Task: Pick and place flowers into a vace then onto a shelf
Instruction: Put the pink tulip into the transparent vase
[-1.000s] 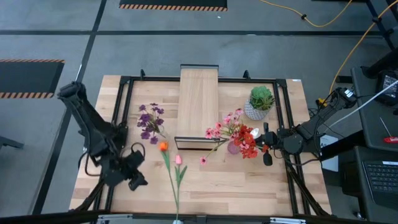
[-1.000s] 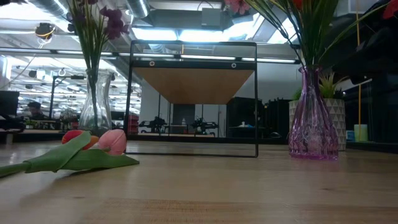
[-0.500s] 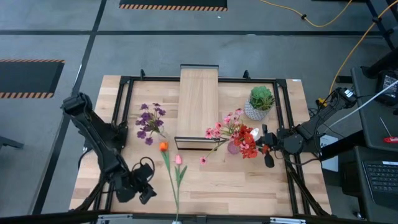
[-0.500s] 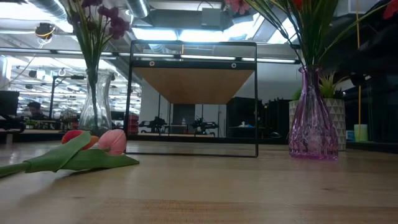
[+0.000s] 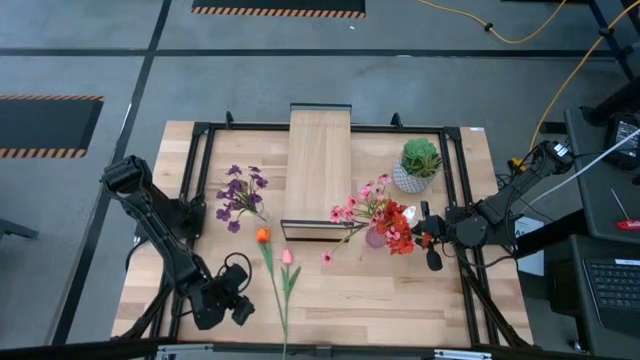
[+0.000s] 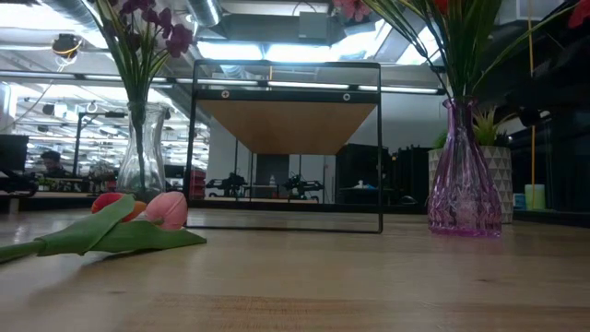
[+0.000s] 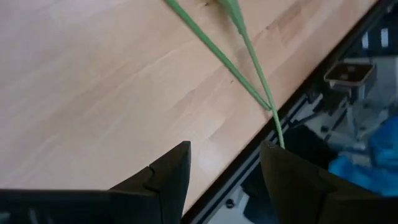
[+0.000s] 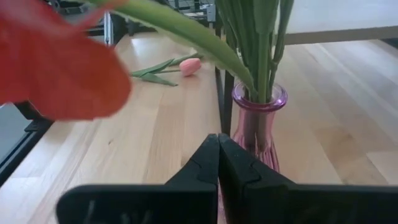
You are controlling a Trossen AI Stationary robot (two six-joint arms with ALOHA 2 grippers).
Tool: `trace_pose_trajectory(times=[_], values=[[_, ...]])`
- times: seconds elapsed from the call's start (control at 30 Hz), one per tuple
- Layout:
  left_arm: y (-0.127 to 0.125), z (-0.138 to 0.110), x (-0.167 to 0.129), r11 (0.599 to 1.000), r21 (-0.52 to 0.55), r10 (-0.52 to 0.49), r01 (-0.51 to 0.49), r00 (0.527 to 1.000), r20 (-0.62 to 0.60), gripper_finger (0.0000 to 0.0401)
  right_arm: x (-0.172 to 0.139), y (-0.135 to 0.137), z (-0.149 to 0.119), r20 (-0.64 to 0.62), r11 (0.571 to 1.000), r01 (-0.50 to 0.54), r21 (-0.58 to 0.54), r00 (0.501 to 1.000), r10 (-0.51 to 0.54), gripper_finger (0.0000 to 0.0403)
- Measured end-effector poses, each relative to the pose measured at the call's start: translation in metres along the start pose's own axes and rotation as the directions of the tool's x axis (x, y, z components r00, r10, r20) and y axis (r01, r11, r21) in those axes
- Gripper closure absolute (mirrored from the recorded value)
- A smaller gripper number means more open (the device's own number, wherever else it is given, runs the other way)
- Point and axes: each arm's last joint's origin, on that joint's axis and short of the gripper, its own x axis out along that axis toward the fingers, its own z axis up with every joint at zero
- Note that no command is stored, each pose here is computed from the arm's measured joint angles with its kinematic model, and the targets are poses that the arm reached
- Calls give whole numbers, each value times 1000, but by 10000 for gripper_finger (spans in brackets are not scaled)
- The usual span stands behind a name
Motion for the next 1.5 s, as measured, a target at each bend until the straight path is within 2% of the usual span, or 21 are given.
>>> trace_pose_trajectory(times=[0.13, 0.27, 0.5, 0.6, 0.8, 0.93, 1.13, 1.37, 1.5], values=[[0, 3, 0, 997, -77, -9, 13, 999, 51, 215, 0, 0, 0, -1, 1000, 0, -27, 1000, 0, 401], [-12, 8, -4, 996, -90, -5, 9, 999, 51, 223, 0, 0, 0, -3, 999, -3, -34, 1000, 3, 401], [-63, 17, -26, 997, 32, -71, 68, 993, 93, 253, 0, 0, -1, -15, 999, -13, -30, 1000, 13, 401], [-80, 20, -33, 998, 66, -30, 24, 995, 93, 267, 0, 0, -1, -16, 999, -13, -31, 1000, 13, 401], [-106, 17, -38, 979, 78, 183, -188, 981, 69, 297, 0, 0, -1, -16, 999, -13, -31, 1000, 13, 401], [-127, 13, -45, 961, 91, 254, -260, 965, 69, 314, 0, 0, -1, -14, 999, -14, -29, 1000, 13, 401], [-149, 9, -48, 946, 116, 293, -302, 952, 84, 328, 0, 0, -1, -12, 999, -14, -29, 1000, 14, 401], [-148, 9, -43, 921, 202, 303, -332, 939, 162, 329, 0, 0, -1, -12, 999, -14, -39, 1000, 13, 401], [-149, 12, -43, 924, 204, 275, -324, 932, 235, 329, 0, 0, -1, -12, 999, -14, -47, 1000, 13, 401]])
